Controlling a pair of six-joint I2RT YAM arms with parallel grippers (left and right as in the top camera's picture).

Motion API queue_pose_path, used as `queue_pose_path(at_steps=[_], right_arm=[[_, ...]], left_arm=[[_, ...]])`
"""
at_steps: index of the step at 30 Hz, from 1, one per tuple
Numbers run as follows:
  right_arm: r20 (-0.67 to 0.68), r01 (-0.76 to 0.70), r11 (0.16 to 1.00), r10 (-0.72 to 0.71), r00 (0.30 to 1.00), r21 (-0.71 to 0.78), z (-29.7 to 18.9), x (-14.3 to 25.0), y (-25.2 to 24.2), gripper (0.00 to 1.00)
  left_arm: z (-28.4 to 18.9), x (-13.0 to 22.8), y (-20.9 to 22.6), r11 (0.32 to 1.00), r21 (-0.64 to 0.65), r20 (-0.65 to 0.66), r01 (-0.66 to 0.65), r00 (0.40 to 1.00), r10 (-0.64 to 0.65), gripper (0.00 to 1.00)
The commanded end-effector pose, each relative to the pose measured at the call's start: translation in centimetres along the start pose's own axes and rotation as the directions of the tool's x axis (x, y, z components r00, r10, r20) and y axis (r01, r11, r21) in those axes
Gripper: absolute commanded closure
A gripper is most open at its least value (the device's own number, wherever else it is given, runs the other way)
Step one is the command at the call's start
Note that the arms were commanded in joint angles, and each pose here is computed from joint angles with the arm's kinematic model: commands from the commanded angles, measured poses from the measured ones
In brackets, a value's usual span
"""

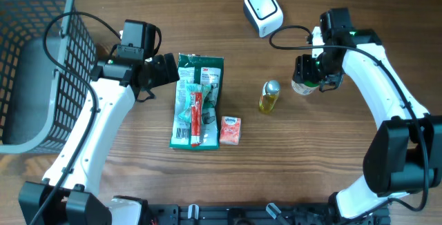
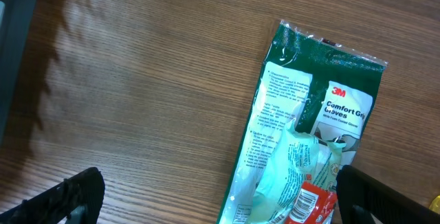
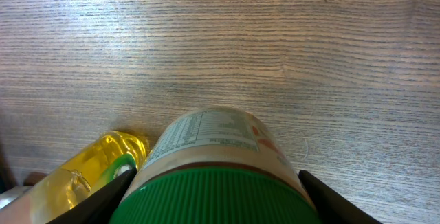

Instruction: Scan the item barcode

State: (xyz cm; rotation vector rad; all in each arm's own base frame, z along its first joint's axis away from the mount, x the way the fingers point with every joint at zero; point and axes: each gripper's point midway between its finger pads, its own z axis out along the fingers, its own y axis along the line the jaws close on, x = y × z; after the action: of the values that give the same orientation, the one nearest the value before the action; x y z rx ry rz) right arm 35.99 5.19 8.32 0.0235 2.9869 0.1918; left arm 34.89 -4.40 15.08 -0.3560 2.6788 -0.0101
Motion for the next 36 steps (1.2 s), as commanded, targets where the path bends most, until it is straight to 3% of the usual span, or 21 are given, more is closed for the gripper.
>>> queue_pose_path(at_steps=[1,9,36], right_arm=[[0.007,-0.012,1.0,0.012,1.0,-0.024,-0.2,-0.42,0.55,0.5],[0.018,-0.01,1.0,0.01,1.0,-0.018,-0.2,-0.66,0.45,0.58],[0.023,-0.003,1.0,0.004,1.0,-0.028,-0.24,-0.82,0.64,0.57]], left_arm=[[-0.61,-0.71,0.11,1.0,-0.001,0.025,-0.005,1.0,0.005,0.0],[-0.61,-0.71,0.11,1.0,-0.001,0.025,-0.005,1.0,0.005,0.0],[-0.61,-0.71,0.12,1.0,-0.001,0.025,-0.005,1.0,0.005,0.0]])
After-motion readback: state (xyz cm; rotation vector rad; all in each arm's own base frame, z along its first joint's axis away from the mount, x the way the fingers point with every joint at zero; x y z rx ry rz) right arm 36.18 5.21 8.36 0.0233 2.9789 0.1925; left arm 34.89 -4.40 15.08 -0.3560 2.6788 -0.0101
